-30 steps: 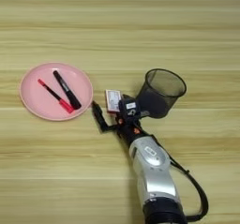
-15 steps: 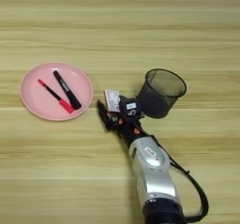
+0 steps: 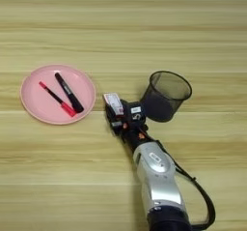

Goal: Move the objects on the table

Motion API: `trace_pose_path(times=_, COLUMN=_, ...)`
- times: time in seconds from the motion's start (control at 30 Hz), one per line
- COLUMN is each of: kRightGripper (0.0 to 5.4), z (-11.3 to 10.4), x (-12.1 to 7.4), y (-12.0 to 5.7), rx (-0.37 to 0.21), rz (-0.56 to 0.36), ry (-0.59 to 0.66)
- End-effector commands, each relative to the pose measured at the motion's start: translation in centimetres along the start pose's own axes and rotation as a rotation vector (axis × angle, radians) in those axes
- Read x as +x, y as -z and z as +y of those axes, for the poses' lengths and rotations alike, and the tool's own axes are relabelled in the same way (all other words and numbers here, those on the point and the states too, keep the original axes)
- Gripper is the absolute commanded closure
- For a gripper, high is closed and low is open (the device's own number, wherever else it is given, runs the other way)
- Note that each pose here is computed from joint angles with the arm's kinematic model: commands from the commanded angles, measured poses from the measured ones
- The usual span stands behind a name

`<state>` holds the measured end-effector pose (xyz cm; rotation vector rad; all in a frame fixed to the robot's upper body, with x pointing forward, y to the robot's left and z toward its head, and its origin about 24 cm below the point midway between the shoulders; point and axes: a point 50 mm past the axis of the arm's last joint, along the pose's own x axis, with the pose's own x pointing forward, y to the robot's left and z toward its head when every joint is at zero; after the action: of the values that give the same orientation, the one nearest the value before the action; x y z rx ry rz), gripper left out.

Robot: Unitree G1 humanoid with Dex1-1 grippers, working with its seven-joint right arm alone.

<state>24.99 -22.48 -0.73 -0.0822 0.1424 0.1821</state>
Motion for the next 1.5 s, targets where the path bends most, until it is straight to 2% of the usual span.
trace_pose_path(times=0.03, kRightGripper=3.35, z=-0.6, x=-0.3, y=0.2, rx=-0.026, rz=0.037, ry=0.021)
trace_pose_path(times=0.47, kRightGripper=3.35, z=-0.9, x=0.0, y=-1.5, rx=-0.054, rz=-0.025, ry=0.021)
trace_pose_path(times=1.27, kRightGripper=3.36, z=-1.3, x=0.8, y=-5.7, rx=-0.12, rz=-0.148, ry=0.007)
trace_pose_path(times=1.5, kRightGripper=3.36, z=-1.0, x=1.4, y=-7.4, rx=-0.153, rz=-0.192, ry=-0.02)
